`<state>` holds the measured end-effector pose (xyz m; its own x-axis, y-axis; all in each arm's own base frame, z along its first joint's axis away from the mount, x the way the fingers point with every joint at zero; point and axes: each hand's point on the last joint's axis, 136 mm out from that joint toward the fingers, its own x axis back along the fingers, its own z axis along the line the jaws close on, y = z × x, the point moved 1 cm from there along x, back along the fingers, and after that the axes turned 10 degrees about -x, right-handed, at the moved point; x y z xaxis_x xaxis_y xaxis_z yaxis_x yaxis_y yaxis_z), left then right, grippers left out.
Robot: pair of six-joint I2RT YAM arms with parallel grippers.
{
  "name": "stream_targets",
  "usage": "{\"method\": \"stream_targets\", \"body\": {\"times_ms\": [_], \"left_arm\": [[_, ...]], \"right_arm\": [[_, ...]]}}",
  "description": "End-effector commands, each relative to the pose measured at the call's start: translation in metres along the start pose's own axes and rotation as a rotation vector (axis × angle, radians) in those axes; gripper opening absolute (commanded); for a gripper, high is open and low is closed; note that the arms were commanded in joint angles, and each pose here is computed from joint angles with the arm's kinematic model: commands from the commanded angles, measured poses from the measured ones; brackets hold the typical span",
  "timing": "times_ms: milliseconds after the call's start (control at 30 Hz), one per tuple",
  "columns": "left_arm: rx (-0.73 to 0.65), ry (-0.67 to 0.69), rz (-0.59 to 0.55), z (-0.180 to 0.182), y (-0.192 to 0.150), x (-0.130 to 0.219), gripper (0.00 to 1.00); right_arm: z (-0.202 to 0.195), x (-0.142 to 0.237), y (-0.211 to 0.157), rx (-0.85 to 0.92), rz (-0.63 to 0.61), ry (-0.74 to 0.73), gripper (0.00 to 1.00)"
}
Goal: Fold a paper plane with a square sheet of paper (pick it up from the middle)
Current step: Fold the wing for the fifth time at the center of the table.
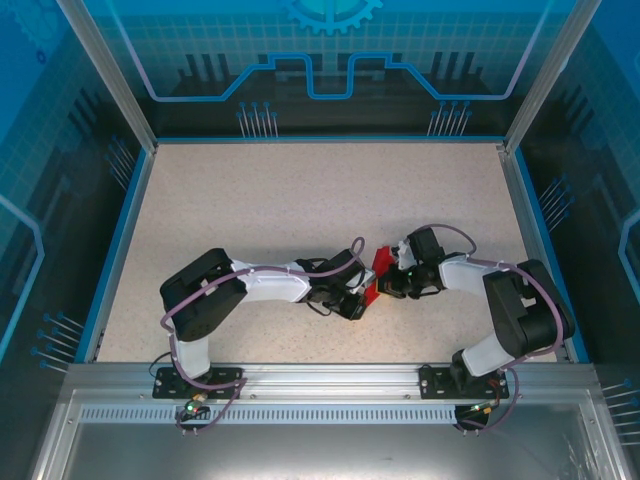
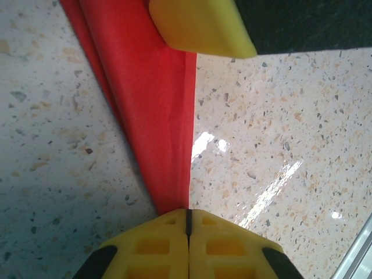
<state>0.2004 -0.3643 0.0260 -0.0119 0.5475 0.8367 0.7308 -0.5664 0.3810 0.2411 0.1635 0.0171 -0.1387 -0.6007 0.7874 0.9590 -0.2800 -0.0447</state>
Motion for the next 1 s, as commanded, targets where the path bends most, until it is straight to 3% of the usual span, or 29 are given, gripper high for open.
{"method": "stream_targets", "body": {"times_ms": [0,233,400,967], "left_arm": [[0.005,-0.004,0.007,-0.005,0.004,0.014,0.07],[0.048,-0.073,-0.107,-0.011,0.037,0.032,0.05],[0.056,-0.092,-0.108,-0.012,0.046,0.021,0.0],[0.079,0.005,0.024,0.02,0.01,-0.018,0.0]], "right_arm": [[-0.023,-0.004,0.003,-0.014,-0.017,-0.11,0.0],[-0.025,-0.004,0.001,-0.016,-0.011,-0.121,0.0],[-0.027,-0.005,0.0,-0.016,-0.009,-0.125,0.0],[-0.015,-0.002,0.0,-0.006,-0.014,-0.075,0.0]]}}
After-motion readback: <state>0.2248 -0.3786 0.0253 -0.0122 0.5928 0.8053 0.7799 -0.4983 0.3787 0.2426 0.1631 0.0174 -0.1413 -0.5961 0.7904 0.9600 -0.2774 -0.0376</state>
